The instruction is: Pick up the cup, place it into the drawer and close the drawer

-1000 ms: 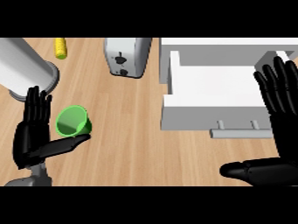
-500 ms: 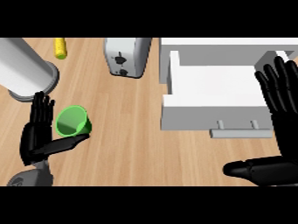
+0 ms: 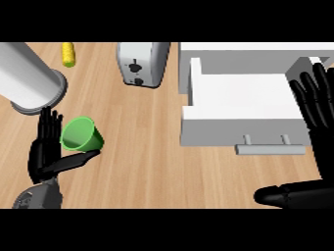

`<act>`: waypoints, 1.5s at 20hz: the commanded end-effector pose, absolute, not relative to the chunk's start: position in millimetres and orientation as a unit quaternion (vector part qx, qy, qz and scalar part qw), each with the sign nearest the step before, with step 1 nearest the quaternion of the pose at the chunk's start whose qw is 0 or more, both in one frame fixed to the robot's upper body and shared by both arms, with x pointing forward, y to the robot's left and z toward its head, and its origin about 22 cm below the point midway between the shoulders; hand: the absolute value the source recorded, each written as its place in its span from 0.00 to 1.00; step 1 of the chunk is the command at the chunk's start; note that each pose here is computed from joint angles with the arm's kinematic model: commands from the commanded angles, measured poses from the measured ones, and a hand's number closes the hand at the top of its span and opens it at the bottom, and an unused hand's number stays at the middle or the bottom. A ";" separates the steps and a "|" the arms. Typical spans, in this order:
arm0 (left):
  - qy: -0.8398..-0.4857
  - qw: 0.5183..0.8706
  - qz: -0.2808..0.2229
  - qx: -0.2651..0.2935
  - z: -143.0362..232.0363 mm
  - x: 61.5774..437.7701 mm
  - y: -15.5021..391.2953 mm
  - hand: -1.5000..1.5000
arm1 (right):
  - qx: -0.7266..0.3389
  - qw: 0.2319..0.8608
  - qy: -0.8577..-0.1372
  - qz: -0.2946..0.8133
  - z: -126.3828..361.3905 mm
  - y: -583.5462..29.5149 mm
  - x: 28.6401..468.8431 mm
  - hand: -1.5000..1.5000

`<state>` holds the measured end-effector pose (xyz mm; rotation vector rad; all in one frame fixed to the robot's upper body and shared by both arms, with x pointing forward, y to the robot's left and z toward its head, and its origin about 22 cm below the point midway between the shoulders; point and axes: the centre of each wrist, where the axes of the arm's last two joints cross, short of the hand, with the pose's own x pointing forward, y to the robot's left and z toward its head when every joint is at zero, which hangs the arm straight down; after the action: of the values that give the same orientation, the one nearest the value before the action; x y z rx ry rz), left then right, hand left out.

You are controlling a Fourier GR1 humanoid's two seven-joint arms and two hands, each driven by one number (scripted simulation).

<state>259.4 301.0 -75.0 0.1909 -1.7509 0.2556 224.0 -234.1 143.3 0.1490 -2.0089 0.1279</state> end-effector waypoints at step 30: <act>-0.752 0.641 0.146 0.043 -140.7 272.5 301.9 0.00 | 0.077 0.531 -0.841 0.066 136.0 -226.9 222.7 0.00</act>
<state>268.2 309.3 -137.9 0.1148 -1.7170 0.3185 225.5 -239.1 147.3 0.1732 -2.0041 0.1397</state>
